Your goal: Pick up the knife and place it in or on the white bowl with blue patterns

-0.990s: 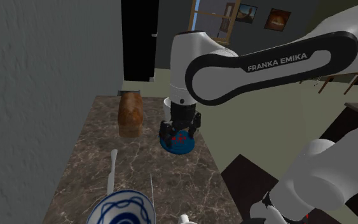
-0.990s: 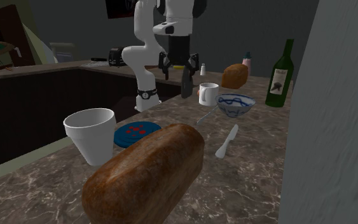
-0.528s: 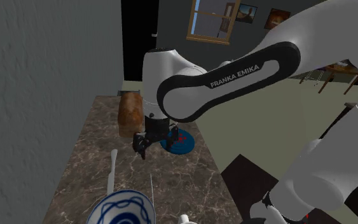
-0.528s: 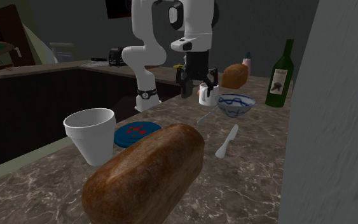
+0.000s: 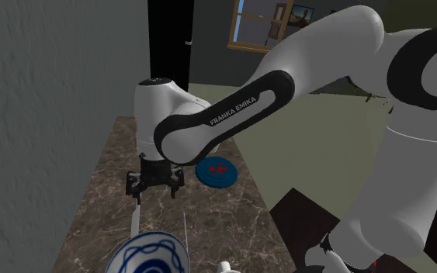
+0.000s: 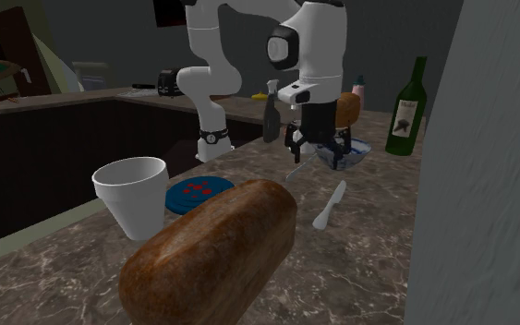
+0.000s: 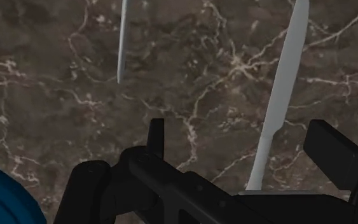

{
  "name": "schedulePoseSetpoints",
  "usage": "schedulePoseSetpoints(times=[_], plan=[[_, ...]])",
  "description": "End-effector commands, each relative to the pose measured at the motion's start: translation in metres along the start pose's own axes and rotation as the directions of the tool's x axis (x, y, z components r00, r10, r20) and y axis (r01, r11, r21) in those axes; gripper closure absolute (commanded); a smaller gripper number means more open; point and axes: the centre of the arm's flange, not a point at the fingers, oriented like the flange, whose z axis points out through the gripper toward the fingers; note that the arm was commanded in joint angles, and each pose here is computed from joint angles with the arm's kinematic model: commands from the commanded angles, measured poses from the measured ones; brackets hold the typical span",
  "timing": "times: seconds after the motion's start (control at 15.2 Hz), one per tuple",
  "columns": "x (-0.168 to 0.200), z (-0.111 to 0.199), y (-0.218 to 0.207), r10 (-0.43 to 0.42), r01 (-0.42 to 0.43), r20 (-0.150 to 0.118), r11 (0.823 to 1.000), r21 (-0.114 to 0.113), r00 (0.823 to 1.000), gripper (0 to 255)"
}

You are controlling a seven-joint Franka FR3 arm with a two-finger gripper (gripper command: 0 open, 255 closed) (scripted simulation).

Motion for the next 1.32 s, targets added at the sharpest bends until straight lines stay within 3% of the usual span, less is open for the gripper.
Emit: schedulePoseSetpoints(times=[0.0, 0.26, 0.73, 1.25], plan=[[0.011, 0.010, -0.019, 0.037, -0.037, -0.001, 0.999, 0.011, 0.999, 0], [0.027, 0.030, -0.053, 0.093, -0.093, -0.002, 0.995, 0.029, 0.996, 0], [0.027, 0.070, -0.054, 0.093, -0.093, -0.002, 0.995, 0.029, 0.996, 0], [0.027, 0.070, -0.054, 0.093, -0.093, -0.002, 0.995, 0.029, 0.996, 0]])
